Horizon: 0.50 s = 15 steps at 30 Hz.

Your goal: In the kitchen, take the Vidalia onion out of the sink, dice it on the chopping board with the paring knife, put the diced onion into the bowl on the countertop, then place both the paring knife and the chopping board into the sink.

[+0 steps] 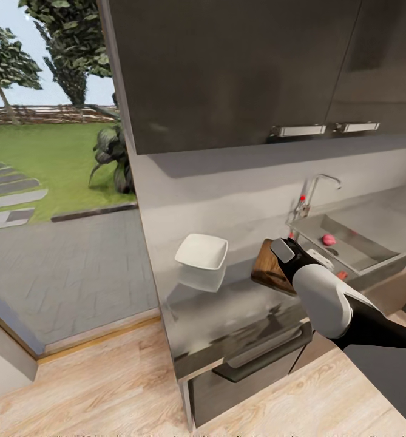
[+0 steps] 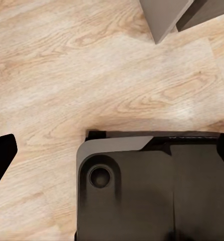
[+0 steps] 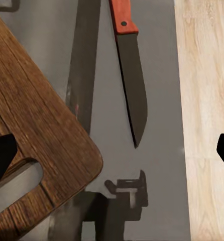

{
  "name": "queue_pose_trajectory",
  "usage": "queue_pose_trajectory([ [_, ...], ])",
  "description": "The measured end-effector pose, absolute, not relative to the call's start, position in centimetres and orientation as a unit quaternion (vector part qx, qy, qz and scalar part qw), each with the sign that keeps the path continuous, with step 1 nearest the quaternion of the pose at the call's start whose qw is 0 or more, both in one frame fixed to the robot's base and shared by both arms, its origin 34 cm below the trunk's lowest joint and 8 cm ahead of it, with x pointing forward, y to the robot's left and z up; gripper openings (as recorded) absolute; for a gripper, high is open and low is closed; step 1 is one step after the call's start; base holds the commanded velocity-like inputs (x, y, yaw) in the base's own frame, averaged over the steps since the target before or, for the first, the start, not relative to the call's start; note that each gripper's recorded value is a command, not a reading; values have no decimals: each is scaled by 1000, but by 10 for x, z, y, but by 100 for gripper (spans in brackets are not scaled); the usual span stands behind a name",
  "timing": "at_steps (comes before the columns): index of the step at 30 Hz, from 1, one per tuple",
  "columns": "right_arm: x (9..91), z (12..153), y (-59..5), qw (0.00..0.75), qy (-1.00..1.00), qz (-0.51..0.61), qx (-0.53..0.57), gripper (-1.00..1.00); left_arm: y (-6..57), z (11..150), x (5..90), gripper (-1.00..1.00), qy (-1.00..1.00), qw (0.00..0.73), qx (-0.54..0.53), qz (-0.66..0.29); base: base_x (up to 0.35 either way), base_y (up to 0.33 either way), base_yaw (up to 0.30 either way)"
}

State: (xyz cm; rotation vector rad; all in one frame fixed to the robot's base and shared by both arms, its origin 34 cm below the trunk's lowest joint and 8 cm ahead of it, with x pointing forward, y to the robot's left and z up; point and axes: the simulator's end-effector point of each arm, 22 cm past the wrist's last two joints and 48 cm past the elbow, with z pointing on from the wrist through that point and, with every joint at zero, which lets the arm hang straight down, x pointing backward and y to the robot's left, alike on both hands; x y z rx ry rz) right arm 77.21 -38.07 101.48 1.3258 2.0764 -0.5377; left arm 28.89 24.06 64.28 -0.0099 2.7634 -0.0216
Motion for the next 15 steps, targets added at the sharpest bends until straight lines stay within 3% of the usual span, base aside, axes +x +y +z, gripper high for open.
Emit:
queue_pose_trajectory([
  [5, 772, 1009, -380, 302, 786, -205, 499, 100, 240, 641, 285, 100, 983, 183, -4, -8, 0, 12, 0],
  [15, 772, 999, -380, 296, 788, -209, 498, 100, 241, 639, 280, 100, 984, 176, -4, -8, 0, 129, 0],
])
